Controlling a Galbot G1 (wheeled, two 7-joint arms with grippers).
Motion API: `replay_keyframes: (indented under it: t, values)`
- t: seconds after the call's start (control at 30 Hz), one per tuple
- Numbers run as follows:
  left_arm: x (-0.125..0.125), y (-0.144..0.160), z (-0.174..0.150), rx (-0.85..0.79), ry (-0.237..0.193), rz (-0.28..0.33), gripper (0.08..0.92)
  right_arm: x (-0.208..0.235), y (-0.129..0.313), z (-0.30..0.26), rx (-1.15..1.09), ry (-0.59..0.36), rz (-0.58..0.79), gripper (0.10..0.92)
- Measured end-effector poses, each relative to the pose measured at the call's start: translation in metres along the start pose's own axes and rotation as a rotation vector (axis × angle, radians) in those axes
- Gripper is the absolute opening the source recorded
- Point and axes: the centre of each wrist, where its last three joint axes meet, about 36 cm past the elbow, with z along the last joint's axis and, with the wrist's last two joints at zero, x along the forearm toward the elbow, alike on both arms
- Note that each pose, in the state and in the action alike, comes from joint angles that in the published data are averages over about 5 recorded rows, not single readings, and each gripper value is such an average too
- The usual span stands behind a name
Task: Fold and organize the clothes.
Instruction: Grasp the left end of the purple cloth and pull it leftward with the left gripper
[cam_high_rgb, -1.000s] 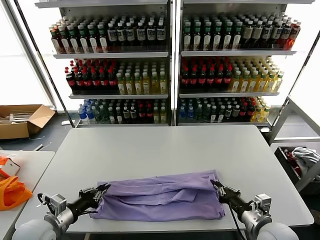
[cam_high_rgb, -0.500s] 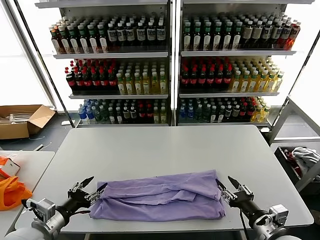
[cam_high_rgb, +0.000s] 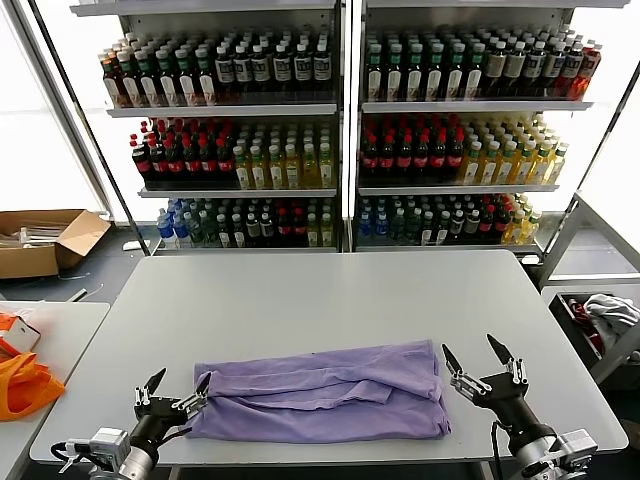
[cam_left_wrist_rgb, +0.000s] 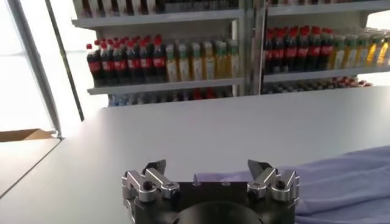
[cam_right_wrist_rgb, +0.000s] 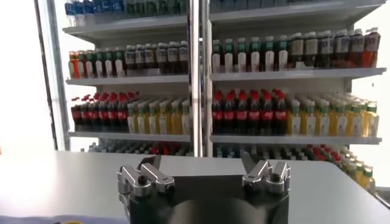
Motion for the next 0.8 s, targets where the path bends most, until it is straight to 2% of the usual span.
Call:
replay_keyframes:
  t: [0.17,0.37,0.6,0.8]
  values:
    - [-0.005,-0.012,0.007,0.025,0.023,-0.039,0.823,0.004,0.002,0.003,0.007,-0.014,0.004,0.823]
    - [-0.011,-0.023,0.016,0.047,0.065,-0.056,0.797,0.006,0.003,0.003,0.012,-0.033,0.007,0.823]
    - [-0.013,-0.035,0.029,0.081,0.12,-0.05,0.606,0.007,0.004,0.003,0.011,-0.044,0.009,0.823]
    - [-0.013,-0.042,0.033,0.099,0.133,-0.038,0.432,0.006,0.004,0.002,0.01,-0.053,0.009,0.823]
